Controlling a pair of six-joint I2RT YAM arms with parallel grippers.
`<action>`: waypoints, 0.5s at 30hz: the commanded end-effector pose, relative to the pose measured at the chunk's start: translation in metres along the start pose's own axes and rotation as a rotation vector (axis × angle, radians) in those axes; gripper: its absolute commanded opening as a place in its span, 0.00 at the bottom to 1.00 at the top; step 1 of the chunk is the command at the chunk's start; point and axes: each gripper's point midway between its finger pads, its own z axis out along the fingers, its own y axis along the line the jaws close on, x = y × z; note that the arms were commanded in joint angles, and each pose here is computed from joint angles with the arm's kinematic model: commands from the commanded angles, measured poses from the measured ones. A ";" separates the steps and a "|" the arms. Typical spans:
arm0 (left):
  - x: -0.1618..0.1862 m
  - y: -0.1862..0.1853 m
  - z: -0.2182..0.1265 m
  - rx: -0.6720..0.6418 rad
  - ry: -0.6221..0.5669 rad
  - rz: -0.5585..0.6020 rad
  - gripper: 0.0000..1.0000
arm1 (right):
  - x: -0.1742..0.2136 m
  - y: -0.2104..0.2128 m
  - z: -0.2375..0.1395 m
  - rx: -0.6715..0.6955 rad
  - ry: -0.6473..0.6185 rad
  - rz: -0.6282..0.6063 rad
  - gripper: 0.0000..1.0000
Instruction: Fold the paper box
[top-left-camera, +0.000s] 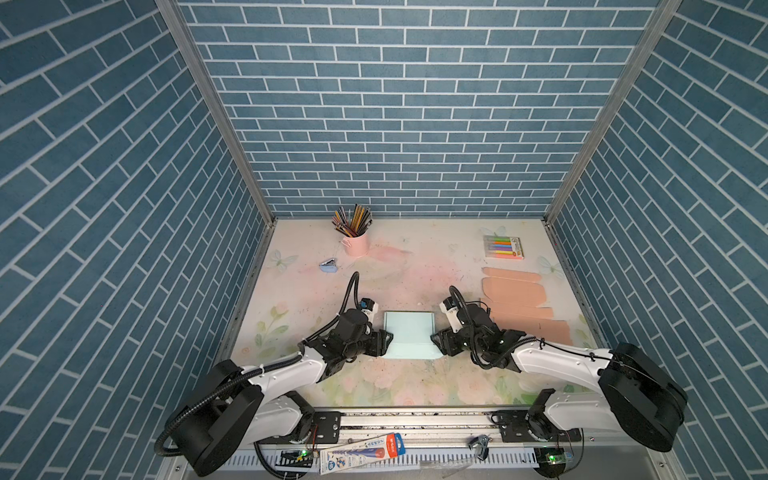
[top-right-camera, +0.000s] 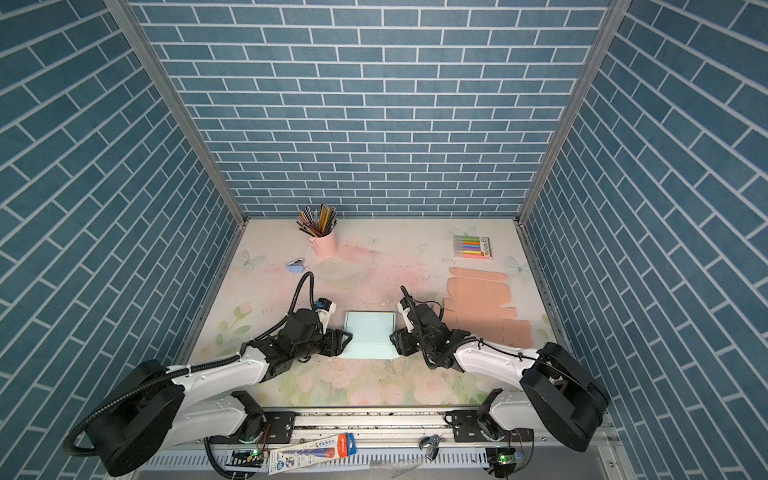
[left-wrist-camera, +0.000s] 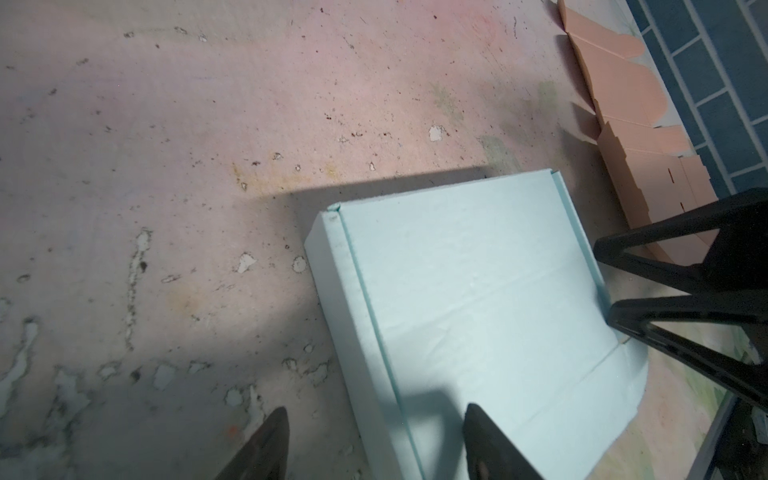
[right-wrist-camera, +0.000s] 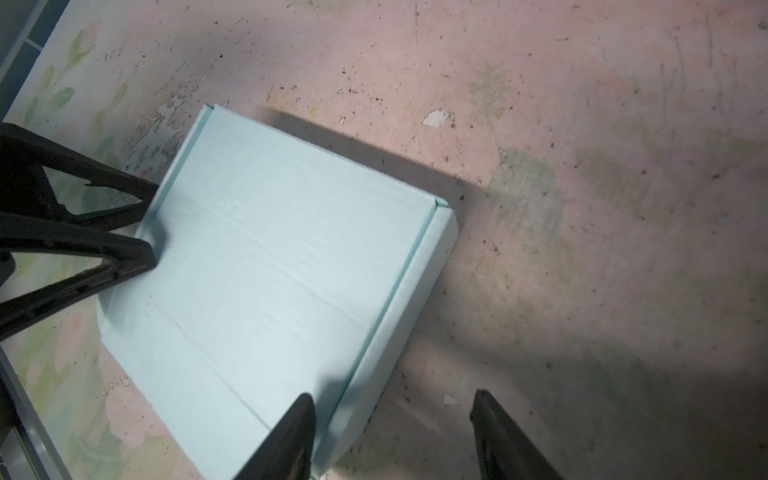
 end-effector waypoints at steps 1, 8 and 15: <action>0.011 0.007 0.002 -0.022 0.028 0.003 0.66 | 0.010 -0.003 0.004 0.009 0.029 0.017 0.61; 0.010 0.007 0.002 -0.026 0.029 0.005 0.66 | 0.008 -0.001 0.003 0.006 0.029 0.016 0.61; 0.005 0.004 0.000 -0.025 0.020 0.015 0.68 | -0.004 0.004 -0.003 0.004 0.004 0.010 0.61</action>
